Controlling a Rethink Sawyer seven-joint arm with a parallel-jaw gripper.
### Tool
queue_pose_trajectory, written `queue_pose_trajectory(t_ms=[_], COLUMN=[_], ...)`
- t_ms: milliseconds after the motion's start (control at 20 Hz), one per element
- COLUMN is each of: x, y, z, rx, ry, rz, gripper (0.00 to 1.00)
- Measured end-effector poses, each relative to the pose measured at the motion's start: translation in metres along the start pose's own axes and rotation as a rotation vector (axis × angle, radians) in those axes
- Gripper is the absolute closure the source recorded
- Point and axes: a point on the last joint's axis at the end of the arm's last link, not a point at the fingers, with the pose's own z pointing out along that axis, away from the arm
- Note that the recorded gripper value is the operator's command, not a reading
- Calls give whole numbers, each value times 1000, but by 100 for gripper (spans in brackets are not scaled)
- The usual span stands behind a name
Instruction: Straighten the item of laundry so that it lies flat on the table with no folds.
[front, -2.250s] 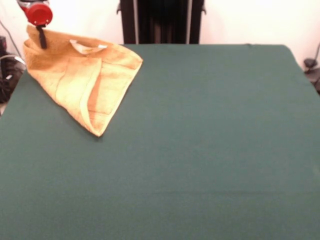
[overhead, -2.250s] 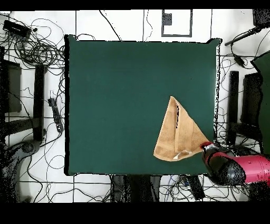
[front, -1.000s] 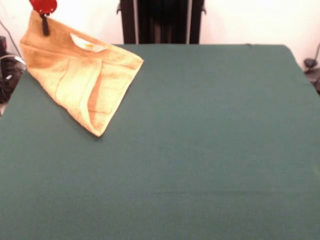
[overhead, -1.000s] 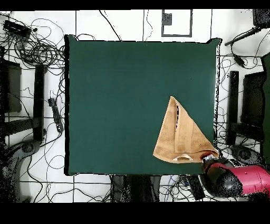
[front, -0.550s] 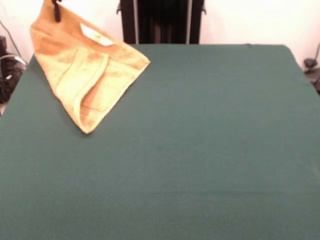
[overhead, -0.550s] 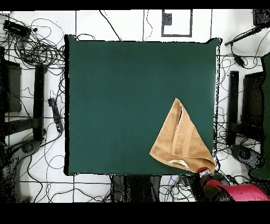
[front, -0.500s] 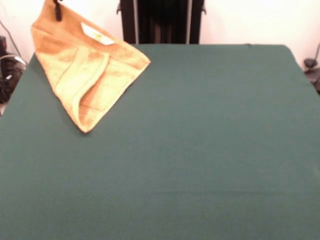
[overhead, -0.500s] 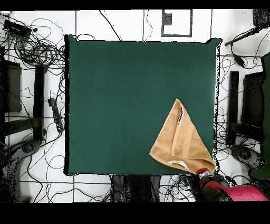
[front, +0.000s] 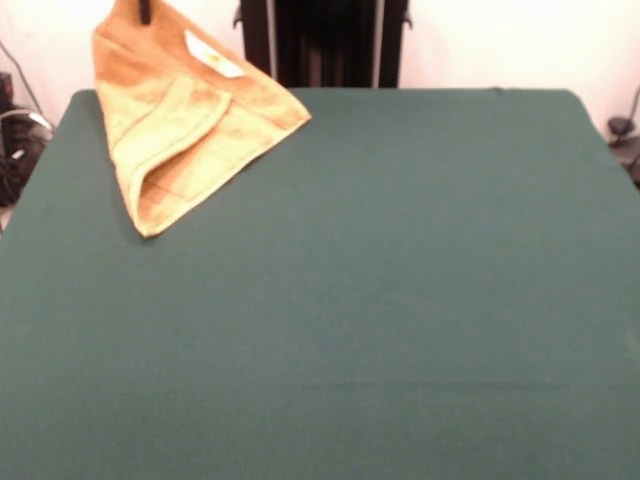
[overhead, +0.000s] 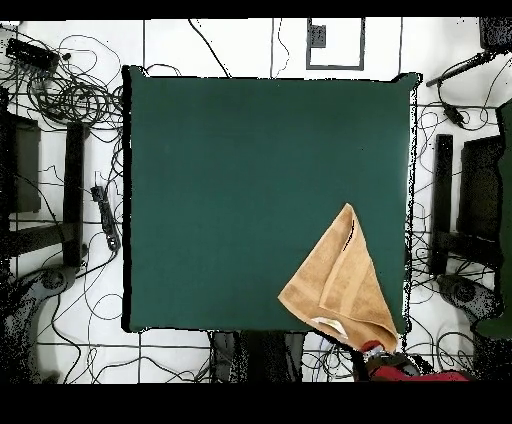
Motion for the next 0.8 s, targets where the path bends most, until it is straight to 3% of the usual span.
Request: queue_pose_trajectory(t_ms=[400, 800], x=[-27, -46], y=[0, -3], z=[12, 21], rx=[-25, -19], ry=[-37, -73], rz=[-55, -63], gripper=[100, 100])
